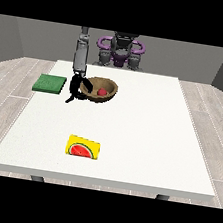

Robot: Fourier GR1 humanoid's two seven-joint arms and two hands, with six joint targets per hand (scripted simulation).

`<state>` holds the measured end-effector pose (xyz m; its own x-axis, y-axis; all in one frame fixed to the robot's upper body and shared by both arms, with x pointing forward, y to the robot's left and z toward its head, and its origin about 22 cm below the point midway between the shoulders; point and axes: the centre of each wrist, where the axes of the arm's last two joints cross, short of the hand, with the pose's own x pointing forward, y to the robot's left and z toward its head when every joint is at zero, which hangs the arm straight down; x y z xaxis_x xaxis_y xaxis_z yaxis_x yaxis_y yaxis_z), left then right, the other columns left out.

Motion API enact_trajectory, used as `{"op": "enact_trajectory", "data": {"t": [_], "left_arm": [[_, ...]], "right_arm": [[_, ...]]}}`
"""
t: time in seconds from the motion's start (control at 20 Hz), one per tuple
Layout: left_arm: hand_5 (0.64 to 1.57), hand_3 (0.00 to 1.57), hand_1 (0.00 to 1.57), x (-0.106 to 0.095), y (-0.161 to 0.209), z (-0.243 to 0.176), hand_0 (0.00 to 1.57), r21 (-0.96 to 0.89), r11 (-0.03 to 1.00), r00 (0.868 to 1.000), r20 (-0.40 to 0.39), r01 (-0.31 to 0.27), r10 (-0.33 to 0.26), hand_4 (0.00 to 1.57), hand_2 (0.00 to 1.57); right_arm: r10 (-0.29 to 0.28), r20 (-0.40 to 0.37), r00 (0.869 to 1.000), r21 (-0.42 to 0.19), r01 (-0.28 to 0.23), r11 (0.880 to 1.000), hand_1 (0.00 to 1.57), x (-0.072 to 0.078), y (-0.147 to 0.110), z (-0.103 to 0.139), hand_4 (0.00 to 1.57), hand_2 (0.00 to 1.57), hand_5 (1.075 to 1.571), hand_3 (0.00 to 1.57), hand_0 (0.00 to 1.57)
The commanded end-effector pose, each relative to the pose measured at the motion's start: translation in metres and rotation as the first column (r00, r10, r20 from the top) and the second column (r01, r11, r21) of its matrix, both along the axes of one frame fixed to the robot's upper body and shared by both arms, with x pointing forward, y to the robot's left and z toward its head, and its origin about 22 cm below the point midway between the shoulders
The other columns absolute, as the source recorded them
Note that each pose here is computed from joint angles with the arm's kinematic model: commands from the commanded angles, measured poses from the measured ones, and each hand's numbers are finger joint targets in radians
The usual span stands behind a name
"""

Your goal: Pick the cup and pour the ball into the bowl, then pick the bowl and place it on the pad

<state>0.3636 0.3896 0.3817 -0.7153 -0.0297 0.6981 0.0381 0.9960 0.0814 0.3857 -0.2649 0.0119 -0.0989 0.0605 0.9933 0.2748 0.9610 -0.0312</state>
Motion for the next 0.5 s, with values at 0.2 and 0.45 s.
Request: {"op": "enact_trajectory", "data": {"t": [0.2,0.45], "left_arm": [[1.547,0.0,0.0,0.004,0.062,-0.066,0.0,-0.041,0.991,0.981,-0.154,-0.127,0.119,0.0,0.0],[1.543,0.0,0.0,0.0,0.08,-0.091,0.0,-0.063,0.989,0.977,-0.176,-0.133,0.12,0.0,0.0]], "right_arm": [[-0.002,-0.274,0.962,-0.168,-0.045,0.985,1.57,0.014,0.01,0.042,1.25,1.57,1.455,1.57,1.57],[-0.013,-0.309,0.951,-0.182,-0.046,0.982,1.57,0.032,-0.003,0.094,1.25,1.57,1.476,1.57,1.57]]}}
